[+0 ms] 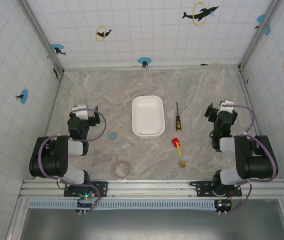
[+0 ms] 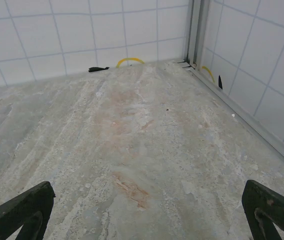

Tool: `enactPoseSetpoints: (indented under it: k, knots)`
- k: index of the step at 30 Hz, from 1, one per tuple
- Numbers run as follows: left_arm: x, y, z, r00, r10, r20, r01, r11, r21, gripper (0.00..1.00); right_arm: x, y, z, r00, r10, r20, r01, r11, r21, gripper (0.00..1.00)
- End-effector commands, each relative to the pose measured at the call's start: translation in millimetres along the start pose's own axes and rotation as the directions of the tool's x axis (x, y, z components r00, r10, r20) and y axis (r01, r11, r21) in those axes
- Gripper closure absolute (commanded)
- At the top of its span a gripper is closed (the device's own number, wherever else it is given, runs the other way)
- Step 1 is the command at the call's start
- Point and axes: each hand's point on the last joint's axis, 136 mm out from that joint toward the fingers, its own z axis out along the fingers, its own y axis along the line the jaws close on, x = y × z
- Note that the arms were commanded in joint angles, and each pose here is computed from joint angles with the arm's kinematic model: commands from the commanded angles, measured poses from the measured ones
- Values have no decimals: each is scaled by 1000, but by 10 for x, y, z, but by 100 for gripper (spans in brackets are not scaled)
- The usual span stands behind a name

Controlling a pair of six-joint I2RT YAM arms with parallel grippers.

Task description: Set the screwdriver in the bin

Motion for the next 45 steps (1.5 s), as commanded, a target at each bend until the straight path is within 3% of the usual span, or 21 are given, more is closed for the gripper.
enactPoseSetpoints:
  k: [1,27,37,41,45]
  knots:
    - [-52,-3,6,1000,13,25,-13,1000,-2,2,-59,4,-5,999,5,32,-5,1000,5,1]
    - [-64,8,28,1000,12,11,-12,1000,-7,3,-60,2,-12,999,6,34,-6,1000,5,1]
    - [-348,-175,40,998,60,-23,-58,995,79,3,-353,63,-47,999,-32,-23,32,999,9,1]
    - [-582,-319,-63,1000,-4,-7,5,989,148,2,-536,229,-135,994,-25,-102,20,998,-53,0]
    - [-709,-484,-125,994,-96,-55,106,972,211,3,-532,600,-257,959,-47,-278,-12,978,-207,1]
